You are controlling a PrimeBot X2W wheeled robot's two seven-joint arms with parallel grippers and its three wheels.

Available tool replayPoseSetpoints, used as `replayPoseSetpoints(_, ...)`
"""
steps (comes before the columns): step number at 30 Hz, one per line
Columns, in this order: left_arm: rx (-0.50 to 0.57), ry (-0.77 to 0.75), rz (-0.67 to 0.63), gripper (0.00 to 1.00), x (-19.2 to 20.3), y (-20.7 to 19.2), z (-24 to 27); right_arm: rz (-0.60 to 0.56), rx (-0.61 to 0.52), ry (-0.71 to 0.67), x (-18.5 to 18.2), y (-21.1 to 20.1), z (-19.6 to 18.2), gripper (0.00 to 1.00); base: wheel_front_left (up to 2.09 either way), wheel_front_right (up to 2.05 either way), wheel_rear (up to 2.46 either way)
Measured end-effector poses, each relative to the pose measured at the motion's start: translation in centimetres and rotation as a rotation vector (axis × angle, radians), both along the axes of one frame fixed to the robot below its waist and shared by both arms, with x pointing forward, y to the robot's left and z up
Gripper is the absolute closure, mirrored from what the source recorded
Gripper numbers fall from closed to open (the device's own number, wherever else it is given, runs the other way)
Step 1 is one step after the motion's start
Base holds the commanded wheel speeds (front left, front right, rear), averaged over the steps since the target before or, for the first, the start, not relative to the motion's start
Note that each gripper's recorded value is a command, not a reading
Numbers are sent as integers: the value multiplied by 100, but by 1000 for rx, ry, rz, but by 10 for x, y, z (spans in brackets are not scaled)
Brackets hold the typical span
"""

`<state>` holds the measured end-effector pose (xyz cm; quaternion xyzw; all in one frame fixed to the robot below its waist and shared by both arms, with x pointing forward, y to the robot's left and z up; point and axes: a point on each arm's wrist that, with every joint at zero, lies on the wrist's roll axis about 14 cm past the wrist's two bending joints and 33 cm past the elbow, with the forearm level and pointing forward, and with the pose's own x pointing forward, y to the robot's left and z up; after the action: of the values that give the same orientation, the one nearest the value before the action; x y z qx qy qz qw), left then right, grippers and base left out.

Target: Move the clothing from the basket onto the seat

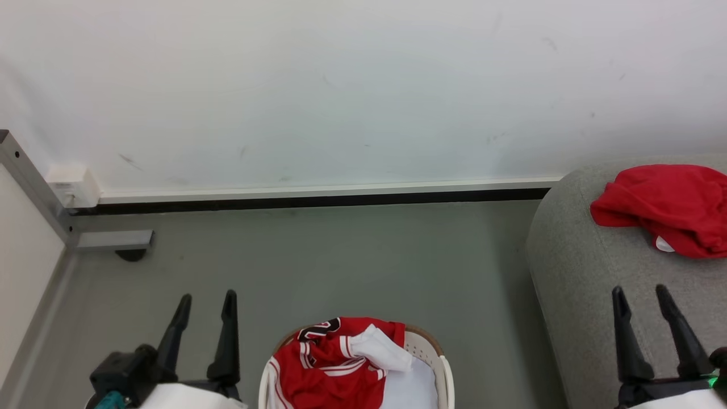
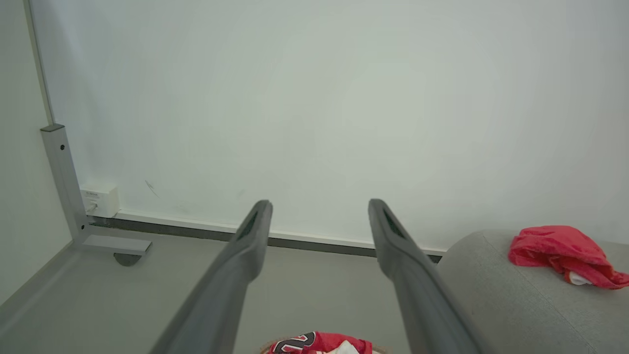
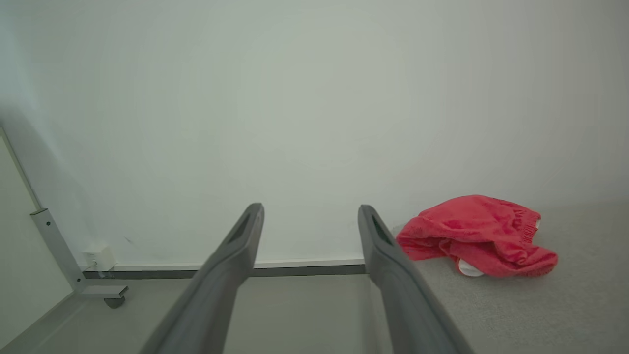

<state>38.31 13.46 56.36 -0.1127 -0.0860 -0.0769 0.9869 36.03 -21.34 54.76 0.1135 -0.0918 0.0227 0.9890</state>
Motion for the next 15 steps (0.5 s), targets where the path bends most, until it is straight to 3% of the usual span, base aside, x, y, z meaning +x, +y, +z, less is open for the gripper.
replayPoseSetpoints(15,2,28,37,0,-10,9,-22,38,20,-6,-4,32,-5,0,0,0,0)
